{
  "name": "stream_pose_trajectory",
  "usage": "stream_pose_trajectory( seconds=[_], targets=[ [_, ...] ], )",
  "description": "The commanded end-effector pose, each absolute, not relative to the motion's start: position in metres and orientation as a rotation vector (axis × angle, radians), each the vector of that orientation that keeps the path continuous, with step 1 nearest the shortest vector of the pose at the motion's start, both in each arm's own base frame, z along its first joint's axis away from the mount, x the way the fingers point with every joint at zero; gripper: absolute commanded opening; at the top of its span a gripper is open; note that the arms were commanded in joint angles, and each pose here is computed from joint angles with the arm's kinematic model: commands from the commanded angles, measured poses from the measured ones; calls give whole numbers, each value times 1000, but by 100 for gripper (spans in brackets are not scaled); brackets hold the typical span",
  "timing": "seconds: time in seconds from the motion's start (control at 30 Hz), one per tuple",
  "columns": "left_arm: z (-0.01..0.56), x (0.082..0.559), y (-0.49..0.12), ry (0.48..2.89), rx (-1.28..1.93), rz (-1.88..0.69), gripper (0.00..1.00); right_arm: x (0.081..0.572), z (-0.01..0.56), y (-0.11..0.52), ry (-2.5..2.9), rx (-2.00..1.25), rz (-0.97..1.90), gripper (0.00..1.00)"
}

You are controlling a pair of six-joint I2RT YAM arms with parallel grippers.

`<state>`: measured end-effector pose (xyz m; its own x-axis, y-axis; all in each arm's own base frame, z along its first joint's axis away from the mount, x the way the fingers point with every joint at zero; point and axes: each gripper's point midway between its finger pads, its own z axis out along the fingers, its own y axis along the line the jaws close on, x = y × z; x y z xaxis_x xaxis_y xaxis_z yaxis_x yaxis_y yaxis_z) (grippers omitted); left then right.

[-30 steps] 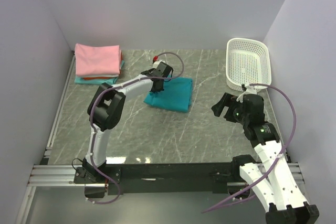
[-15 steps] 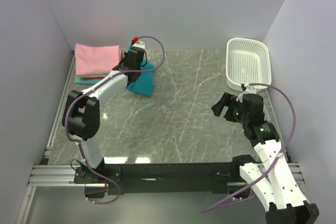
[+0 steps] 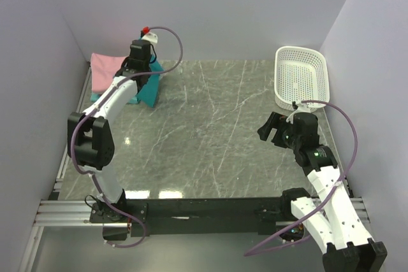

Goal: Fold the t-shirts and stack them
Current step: Neatly place the folded tshirt to the corner

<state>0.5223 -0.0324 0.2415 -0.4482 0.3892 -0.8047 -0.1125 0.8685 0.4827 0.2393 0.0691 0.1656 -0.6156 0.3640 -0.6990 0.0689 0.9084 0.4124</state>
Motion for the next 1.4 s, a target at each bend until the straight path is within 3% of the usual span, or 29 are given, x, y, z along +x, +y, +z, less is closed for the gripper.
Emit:
stream_pose_trajectory(
  seconds=[0.0, 0.63, 0.97, 1.37],
  targets=[
    [290, 529, -33, 1863, 202, 531, 0, 247, 171, 65, 2170, 308, 418, 93],
    [366, 526, -7, 1762, 64, 359, 0, 247, 171, 63, 2176, 316, 407, 93],
    [332, 545, 23, 1814, 52, 335, 0, 248, 173, 51, 2155, 371, 340, 93],
    [265, 583, 100, 1934, -34, 380, 0, 249, 170, 43, 2161, 411, 285, 93]
  ],
)
